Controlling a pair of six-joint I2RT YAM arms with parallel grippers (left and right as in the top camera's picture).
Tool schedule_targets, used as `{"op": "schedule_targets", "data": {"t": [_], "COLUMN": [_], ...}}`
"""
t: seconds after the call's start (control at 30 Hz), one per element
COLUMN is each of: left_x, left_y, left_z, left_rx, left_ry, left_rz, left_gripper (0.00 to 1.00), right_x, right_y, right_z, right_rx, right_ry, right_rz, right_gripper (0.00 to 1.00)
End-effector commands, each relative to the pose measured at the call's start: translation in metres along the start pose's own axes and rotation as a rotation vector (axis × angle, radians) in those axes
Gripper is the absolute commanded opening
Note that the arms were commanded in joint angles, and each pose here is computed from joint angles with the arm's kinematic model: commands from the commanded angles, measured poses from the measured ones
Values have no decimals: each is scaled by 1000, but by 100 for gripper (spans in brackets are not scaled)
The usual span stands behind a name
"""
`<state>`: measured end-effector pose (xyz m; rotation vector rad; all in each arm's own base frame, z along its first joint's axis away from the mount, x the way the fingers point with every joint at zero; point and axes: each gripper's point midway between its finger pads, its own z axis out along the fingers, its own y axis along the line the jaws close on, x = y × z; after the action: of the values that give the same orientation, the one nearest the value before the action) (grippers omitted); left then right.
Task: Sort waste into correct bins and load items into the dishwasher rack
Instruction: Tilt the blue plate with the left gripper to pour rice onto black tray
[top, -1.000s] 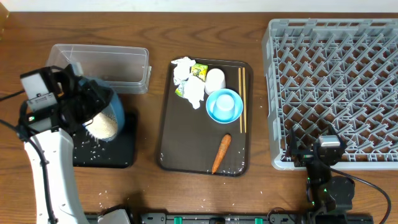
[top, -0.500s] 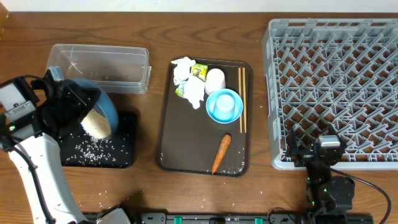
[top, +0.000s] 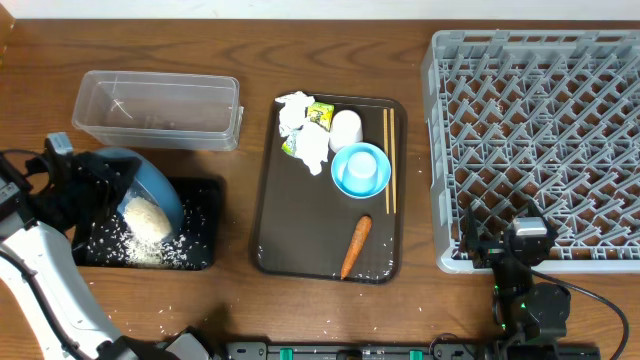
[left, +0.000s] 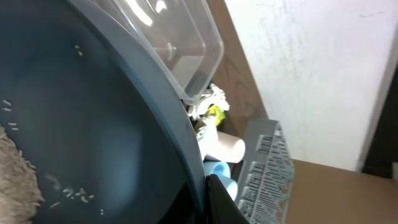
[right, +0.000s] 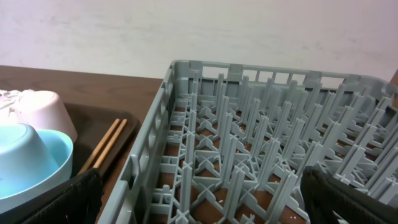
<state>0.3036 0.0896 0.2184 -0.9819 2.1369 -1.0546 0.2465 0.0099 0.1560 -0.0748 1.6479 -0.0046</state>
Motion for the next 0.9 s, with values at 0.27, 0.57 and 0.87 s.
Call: {"op": "schedule_targets", "data": {"t": [0.27,0.57,0.87], "left_x": [5,-11,-18], "left_y": [-25,-7,-16], "left_z": [7,-13,-28], "left_rx": [296,312,429], "left_ry": [134,75,53], "left_rz": [-28,-145,-138], "left_gripper": [6,6,6], "right_x": [1,1,1], "right_y": [2,2,2], "right_z": [0,0,0], "right_rx": [-8,-8,-8], "right_ry": [3,3,3], "right_rz": [-13,-12,-12], "right_gripper": [99,99,99]}}
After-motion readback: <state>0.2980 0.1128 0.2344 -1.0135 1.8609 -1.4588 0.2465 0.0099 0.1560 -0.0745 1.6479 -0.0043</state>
